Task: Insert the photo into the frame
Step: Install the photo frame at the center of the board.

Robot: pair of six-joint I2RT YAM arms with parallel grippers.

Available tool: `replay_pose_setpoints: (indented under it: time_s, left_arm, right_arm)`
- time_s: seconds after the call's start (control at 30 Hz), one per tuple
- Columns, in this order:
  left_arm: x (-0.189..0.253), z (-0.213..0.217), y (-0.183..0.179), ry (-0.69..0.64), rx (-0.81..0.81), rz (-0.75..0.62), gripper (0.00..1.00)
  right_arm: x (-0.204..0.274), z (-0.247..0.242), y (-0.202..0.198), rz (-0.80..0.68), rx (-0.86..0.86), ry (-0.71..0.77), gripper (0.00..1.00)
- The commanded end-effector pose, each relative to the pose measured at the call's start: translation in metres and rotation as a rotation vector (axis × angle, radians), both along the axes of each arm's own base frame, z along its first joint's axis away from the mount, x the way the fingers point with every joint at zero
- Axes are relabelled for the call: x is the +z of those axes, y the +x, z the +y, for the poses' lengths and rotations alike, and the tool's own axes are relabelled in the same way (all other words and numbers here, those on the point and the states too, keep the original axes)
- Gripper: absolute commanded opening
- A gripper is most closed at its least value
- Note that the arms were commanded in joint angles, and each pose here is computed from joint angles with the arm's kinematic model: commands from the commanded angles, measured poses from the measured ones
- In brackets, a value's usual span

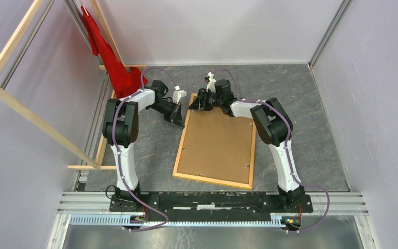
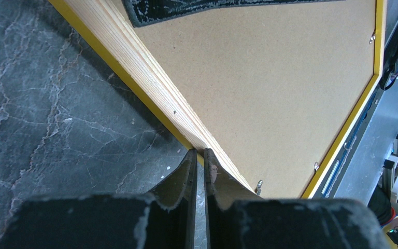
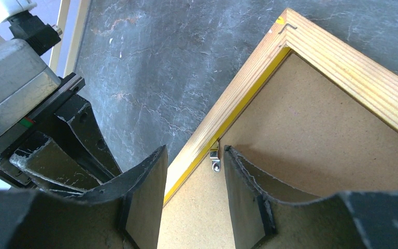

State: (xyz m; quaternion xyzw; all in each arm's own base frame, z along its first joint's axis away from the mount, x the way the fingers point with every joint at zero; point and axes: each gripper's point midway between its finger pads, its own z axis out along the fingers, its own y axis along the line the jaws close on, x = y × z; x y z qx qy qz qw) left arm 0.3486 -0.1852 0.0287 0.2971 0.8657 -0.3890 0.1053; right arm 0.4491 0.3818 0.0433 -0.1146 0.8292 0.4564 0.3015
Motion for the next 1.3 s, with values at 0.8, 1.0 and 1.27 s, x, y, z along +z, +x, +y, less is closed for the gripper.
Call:
replay_pose_setpoints:
  time_s: [0.8, 1.0, 1.27]
  left_arm:
    - [-0.008, 0.008, -0.005, 0.076, -0.026, -0.013, 0.14]
    - [-0.008, 0.009, -0.006, 0.075, -0.027, -0.013, 0.14]
    - [-0.006, 0.008, -0.008, 0.071, -0.036, -0.008, 0.14]
  right_arm:
    - [-0.013, 0.02, -0.016, 0.074, 0.126, 0.022, 0.5]
    - [-0.011, 0.022, -0.018, 0.067, 0.153, 0.025, 0.49]
    - [-0.001, 0.025, -0.012, 0.054, 0.19, 0.04, 0.49]
